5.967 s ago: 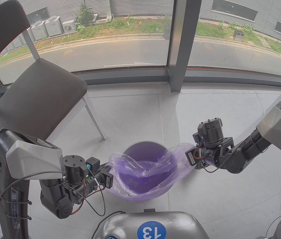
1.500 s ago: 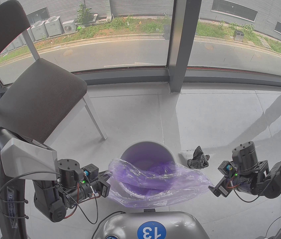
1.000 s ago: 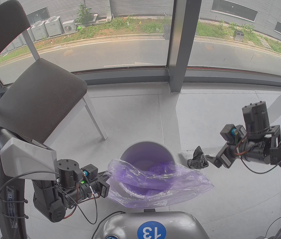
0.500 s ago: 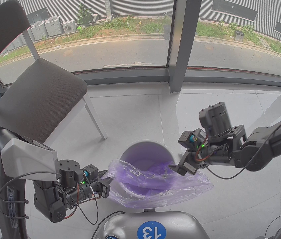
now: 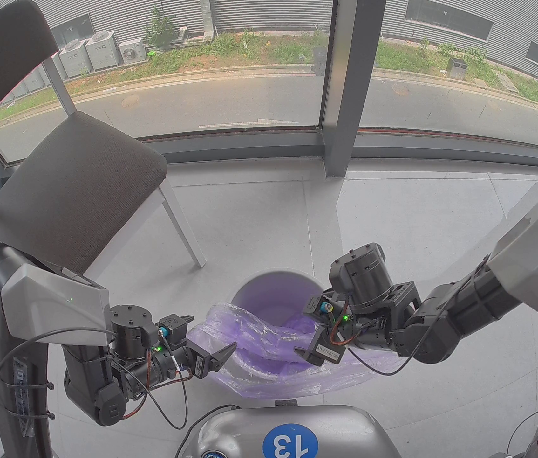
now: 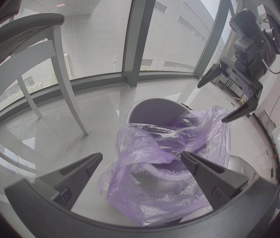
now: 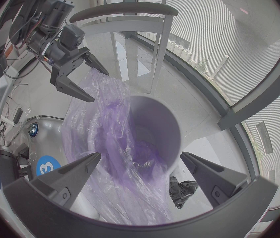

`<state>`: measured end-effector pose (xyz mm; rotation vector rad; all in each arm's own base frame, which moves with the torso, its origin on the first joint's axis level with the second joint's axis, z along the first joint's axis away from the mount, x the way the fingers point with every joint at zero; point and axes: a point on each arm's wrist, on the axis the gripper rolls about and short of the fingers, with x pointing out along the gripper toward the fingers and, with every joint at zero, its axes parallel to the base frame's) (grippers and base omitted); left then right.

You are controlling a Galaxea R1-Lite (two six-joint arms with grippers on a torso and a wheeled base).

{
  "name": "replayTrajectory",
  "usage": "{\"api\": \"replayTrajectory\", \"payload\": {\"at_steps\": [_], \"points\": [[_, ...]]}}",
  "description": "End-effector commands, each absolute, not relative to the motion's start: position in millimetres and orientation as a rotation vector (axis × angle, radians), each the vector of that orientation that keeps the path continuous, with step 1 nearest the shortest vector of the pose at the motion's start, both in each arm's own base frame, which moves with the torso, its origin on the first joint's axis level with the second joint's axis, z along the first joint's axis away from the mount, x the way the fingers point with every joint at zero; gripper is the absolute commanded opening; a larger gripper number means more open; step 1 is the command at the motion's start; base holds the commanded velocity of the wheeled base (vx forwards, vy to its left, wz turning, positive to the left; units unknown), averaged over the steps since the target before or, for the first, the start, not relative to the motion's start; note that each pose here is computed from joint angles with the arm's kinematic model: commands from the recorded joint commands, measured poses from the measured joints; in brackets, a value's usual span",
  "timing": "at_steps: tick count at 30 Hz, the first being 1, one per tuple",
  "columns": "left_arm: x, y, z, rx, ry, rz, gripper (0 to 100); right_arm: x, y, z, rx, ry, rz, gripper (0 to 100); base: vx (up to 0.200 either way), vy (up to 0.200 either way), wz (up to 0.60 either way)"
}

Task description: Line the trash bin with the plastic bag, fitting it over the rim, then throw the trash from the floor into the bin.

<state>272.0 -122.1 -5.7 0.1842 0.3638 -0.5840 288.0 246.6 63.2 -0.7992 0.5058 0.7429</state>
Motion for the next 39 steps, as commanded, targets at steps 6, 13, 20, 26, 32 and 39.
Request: {"api": "replayTrajectory", "payload": {"at_steps": [6, 13, 20, 26, 32, 39], "points": [[262, -110, 11, 0.171, 0.329, -0.627, 100, 293, 253, 37, -0.813, 0.542, 0.747, 100, 0.000, 0.000, 0.00], [263, -107, 19, 0.163, 0.301, -0.637, 100, 301, 255, 24, -0.804, 0.535, 0.734, 100, 0.000, 0.000, 0.00], [265, -107, 23, 0.163, 0.283, -0.629, 100, 304, 257, 16, -0.805, 0.540, 0.733, 100, 0.000, 0.000, 0.00], [265, -107, 23, 0.163, 0.283, -0.629, 100, 306, 260, 14, -0.797, 0.515, 0.728, 100, 0.000, 0.000, 0.00], [265, -107, 24, 0.163, 0.278, -0.628, 100, 307, 260, 14, -0.797, 0.513, 0.727, 100, 0.000, 0.000, 0.00], [264, -109, 25, 0.165, 0.276, -0.633, 100, 309, 261, 9, -0.800, 0.520, 0.725, 100, 0.000, 0.000, 0.00]]}}
